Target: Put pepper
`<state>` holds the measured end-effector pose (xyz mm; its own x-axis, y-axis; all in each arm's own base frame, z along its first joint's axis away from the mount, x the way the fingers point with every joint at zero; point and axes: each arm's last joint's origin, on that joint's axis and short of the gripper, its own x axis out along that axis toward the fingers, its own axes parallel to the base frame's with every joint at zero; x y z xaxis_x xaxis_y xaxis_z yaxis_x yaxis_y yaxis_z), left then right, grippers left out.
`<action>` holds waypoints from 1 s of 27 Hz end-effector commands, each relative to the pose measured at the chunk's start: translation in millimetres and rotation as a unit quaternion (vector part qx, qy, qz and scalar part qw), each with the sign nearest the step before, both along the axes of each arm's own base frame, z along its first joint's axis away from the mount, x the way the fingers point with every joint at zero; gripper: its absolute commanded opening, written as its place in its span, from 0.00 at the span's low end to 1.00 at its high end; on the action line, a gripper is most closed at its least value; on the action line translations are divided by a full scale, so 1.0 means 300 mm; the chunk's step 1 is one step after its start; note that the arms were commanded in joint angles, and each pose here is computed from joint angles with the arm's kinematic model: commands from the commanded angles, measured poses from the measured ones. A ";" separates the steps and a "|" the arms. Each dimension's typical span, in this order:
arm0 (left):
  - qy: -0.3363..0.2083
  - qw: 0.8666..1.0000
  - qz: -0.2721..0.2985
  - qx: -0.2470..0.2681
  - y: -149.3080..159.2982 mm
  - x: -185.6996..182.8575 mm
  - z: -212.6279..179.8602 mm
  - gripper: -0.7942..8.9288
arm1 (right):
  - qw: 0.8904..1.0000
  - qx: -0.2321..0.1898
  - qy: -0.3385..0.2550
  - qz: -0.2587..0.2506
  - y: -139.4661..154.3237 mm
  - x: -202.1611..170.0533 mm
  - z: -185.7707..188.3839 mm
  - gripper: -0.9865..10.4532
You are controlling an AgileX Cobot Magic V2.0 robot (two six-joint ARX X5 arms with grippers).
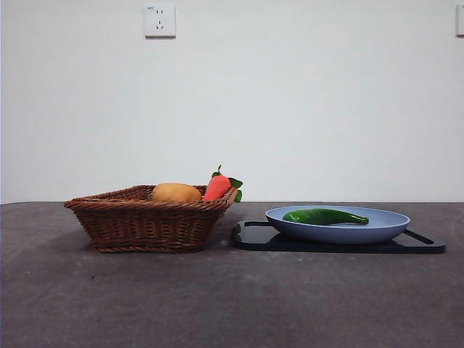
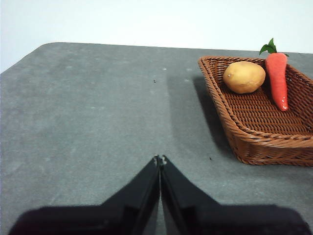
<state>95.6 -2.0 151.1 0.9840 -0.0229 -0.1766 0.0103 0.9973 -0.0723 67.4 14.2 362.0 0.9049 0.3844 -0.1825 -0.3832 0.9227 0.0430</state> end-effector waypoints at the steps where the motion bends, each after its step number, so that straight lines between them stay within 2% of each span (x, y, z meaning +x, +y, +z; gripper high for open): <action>1: -0.001 1.000 0.002 -0.005 0.001 0.001 -0.005 0.09 | 0.997 0.006 -0.059 -0.041 -0.009 0.012 -0.106 0.10; 4: -0.001 1.000 0.002 -0.005 0.001 0.001 -0.005 0.09 | 0.993 0.018 -0.102 -0.048 -0.010 0.030 -0.226 0.10; 6: -0.001 1.000 0.002 -0.005 0.001 0.001 -0.005 0.09 | 0.991 0.018 -0.114 -0.074 -0.014 0.041 -0.300 0.10; 15: -0.001 1.000 0.002 -0.005 0.001 0.001 -0.005 0.09 | 0.987 0.047 -0.089 -0.124 -0.021 0.085 -0.586 0.10; 18: -0.001 1.000 0.003 -0.005 0.001 0.001 -0.005 0.09 | 0.987 0.065 -0.071 -0.128 -0.021 0.096 -0.650 0.10; 27: -0.001 1.000 0.002 -0.005 0.001 0.001 -0.005 0.09 | 0.989 0.056 -0.022 -0.132 -0.021 0.096 -0.691 0.10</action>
<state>95.6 -2.0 151.2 0.9841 -0.0229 -0.1763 0.0102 0.9973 -0.0727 96.4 8.0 155.1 0.9822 0.1532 -0.1089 -0.1388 0.9818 0.1296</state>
